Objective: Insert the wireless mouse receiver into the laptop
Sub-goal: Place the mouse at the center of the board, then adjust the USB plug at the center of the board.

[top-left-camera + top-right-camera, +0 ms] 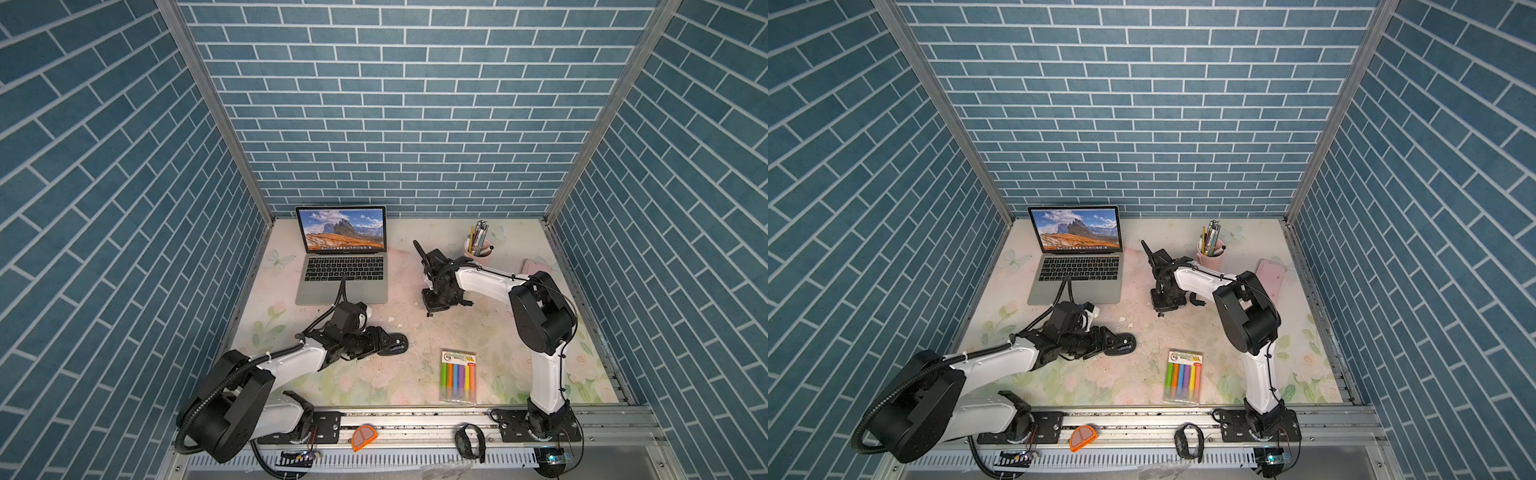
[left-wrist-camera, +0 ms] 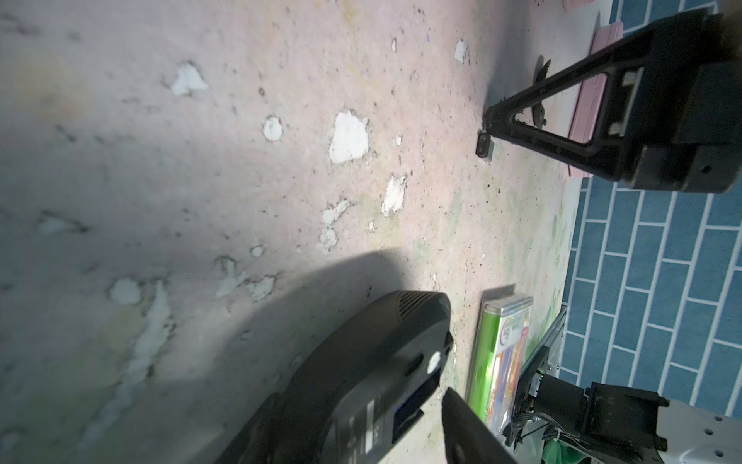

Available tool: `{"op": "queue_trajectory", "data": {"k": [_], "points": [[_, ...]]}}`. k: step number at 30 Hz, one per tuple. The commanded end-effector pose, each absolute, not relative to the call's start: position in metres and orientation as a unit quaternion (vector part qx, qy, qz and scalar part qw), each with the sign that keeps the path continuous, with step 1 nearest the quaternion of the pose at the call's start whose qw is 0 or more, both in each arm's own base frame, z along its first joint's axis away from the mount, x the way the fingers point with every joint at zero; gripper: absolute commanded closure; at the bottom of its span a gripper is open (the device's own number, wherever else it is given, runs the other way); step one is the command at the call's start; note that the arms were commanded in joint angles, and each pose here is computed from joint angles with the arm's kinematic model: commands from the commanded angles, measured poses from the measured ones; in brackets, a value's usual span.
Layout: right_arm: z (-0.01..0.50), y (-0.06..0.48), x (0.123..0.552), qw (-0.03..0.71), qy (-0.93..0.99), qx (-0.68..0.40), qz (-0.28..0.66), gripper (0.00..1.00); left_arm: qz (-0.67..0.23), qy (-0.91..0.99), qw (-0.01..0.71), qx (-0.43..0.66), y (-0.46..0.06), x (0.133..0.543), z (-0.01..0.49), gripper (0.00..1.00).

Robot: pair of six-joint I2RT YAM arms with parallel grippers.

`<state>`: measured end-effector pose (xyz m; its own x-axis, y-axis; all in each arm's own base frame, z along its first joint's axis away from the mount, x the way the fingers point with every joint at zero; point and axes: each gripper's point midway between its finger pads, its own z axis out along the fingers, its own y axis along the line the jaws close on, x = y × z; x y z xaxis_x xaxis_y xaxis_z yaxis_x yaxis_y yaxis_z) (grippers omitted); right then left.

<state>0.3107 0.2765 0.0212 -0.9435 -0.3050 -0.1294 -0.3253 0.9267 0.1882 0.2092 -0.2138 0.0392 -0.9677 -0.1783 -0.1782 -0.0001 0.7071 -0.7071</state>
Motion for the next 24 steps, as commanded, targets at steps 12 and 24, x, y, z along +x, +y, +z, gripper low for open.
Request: {"op": "queue_trajectory", "data": {"k": [12,24], "points": [[0.011,0.255,0.272,0.014,0.982,-0.167,0.088,0.87,-0.361,0.921,0.137,-0.044,-0.204,0.215,0.048,0.36],[0.012,0.289,0.252,0.009,0.977,-0.175,0.122,0.88,-0.360,0.921,0.145,-0.044,-0.202,0.213,0.053,0.36]]}}
